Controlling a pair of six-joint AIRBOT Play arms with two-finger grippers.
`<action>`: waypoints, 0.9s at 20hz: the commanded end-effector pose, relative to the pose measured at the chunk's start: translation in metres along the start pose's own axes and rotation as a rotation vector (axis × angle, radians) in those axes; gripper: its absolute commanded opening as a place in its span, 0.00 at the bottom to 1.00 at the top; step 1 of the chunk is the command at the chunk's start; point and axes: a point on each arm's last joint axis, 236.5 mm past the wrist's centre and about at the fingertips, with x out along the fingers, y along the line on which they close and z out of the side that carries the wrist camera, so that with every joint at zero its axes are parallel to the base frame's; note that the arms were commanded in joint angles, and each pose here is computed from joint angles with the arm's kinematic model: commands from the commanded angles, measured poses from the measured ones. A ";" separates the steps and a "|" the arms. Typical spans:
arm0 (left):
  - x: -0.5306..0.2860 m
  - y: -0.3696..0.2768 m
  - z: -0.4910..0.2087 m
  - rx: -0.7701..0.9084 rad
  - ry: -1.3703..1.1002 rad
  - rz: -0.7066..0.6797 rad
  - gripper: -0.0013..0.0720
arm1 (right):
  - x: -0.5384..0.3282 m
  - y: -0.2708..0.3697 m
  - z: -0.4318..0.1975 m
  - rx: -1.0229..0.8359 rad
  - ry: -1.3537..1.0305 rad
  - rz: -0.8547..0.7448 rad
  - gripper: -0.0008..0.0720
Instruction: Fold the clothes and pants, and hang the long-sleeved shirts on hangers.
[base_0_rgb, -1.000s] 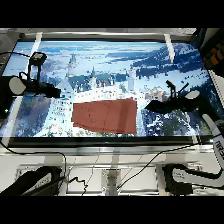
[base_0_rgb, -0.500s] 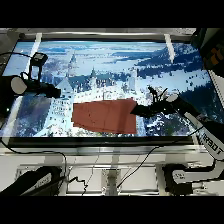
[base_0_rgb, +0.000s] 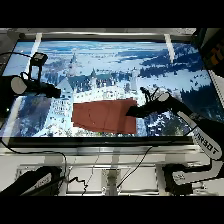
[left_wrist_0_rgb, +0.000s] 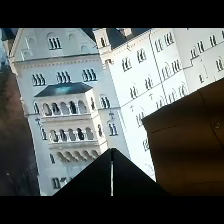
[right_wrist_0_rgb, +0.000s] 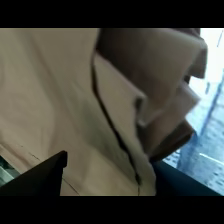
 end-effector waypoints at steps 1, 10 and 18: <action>0.000 -0.001 0.000 -0.002 -0.001 -0.002 0.04 | -0.001 0.025 0.019 -0.027 -0.044 0.020 0.75; 0.000 0.000 0.000 -0.001 -0.001 -0.002 0.04 | 0.017 0.060 0.043 -0.114 -0.055 0.025 0.05; 0.000 0.001 0.000 0.001 -0.001 0.002 0.04 | -0.175 0.045 0.149 -0.122 -0.399 -0.053 0.02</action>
